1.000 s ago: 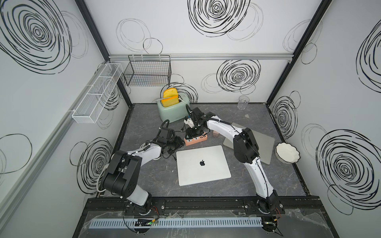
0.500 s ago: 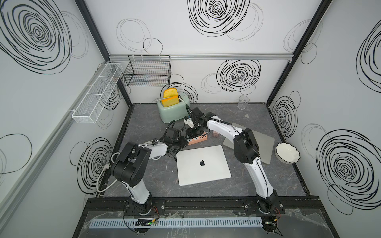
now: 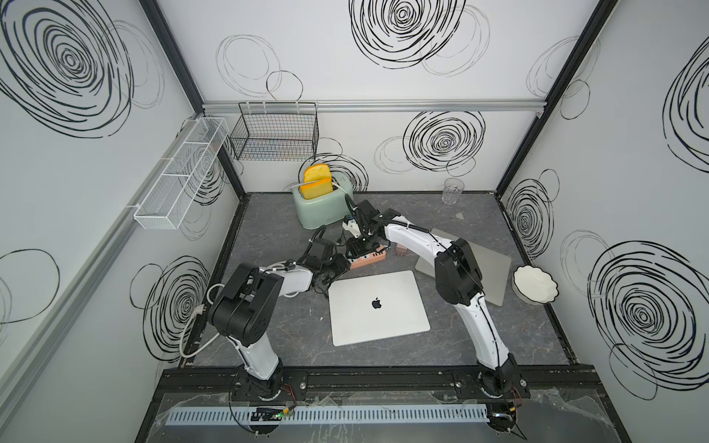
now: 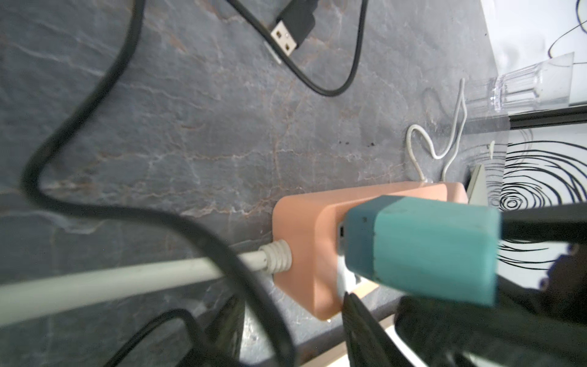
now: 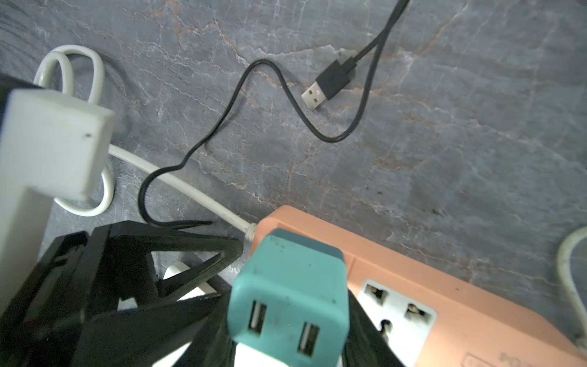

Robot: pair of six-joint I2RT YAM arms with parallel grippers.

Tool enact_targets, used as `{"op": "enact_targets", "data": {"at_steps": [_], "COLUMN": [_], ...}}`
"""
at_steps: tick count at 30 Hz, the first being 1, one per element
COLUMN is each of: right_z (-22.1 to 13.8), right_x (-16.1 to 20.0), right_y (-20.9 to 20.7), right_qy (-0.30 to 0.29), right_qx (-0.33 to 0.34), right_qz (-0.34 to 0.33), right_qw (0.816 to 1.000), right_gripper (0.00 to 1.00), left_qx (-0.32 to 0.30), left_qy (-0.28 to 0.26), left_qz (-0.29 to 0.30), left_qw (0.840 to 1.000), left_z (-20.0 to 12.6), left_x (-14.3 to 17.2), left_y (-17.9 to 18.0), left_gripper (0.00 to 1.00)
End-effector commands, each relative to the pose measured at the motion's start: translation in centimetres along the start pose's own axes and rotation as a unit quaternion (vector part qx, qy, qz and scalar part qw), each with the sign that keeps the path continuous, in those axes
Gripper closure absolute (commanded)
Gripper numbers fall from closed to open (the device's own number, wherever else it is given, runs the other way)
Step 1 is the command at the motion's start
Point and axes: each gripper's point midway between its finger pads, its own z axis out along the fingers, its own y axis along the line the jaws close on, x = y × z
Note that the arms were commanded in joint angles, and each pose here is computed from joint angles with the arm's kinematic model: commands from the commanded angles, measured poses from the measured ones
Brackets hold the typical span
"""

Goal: Unplug the laptop charger
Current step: Remove the plug from the socket.

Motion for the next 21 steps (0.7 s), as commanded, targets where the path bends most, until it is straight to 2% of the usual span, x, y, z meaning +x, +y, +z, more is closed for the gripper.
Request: {"op": "enact_targets", "data": {"at_steps": [1, 8, 21], "right_z": [0.4, 1.0, -0.7], "right_x": [2.3, 3.0, 0.8], "right_y": [0.0, 0.2, 1.5], "right_qy": [0.038, 0.048, 0.022], "right_qx": [0.006, 0.008, -0.009], "right_qz": [0.007, 0.003, 0.006], "right_qw": [0.999, 0.999, 1.0], "right_gripper": [0.77, 0.78, 0.83], "left_qx": [-0.072, -0.067, -0.118], "left_qy": [0.027, 0.016, 0.044], "left_qz": [-0.045, -0.046, -0.025], "left_qw": [0.996, 0.997, 0.992], "left_z": [0.8, 0.9, 1.6], "left_x": [1.9, 0.4, 2.8], "left_y": [5.3, 4.5, 7.2], "left_gripper": [0.45, 0.46, 0.48]}}
